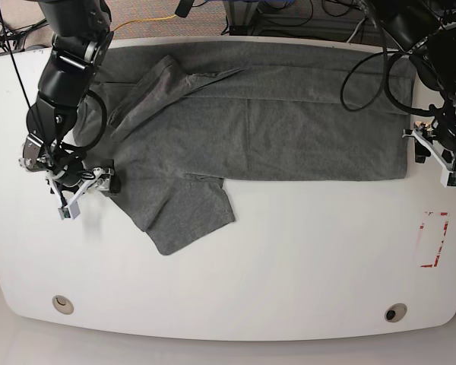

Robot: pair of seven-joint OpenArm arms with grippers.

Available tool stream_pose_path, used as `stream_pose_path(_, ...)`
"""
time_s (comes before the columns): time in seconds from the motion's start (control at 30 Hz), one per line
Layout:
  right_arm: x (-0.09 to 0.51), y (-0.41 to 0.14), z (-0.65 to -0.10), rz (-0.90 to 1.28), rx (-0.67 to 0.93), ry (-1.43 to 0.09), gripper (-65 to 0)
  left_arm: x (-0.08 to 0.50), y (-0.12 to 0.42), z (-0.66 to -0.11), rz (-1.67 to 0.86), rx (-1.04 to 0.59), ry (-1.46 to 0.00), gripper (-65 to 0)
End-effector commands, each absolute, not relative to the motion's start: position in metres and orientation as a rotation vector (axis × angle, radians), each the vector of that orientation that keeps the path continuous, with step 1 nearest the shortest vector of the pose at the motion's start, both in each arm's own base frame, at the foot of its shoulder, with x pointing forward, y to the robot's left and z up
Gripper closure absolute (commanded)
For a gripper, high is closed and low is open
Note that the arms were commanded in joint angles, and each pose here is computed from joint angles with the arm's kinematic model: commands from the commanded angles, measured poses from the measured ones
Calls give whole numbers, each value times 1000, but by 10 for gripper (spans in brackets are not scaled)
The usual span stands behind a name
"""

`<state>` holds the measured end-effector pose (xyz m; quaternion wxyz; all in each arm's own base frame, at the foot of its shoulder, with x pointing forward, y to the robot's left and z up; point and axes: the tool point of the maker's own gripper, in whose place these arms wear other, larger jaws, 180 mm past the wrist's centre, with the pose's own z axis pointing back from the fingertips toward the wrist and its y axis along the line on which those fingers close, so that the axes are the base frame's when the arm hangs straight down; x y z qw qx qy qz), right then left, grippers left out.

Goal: Fold the T-shirt properly
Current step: 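Move both grippers along the shirt sides and grasp the hem corners, then lift the hem with both grippers and fold it over toward the collar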

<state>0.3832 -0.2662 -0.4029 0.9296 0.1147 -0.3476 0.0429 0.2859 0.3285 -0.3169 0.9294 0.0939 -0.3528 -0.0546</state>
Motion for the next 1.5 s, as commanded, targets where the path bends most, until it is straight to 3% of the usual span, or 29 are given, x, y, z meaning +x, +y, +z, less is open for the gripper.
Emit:
stream_pose_path(0.0,401,-270,-389,75,251,-773,-580,294,332,-304,-118,206,-767,-331)
stream_pose_path(0.47,401,-209,-409,166,335,-719,-561,303,332,-300,-109,195,-786,-338)
stream_pose_path(0.6,402,-204,-409,165,343,-721,-411,306,332,-314,-87,153,-762,-353)
stream_pose_path(0.73,402,-204,-408,165,344,-723,-206,317,337,-316,13,124,-773,-443)
stream_pose_path(0.87,402,-204,-409,167,343,-722,-84,326,339,-321,92,92,-791,-497)
stream_pose_path(1.47,401,-208,-408,164,340,-722,-59,364,302,-362,110,-79,-799,-501)
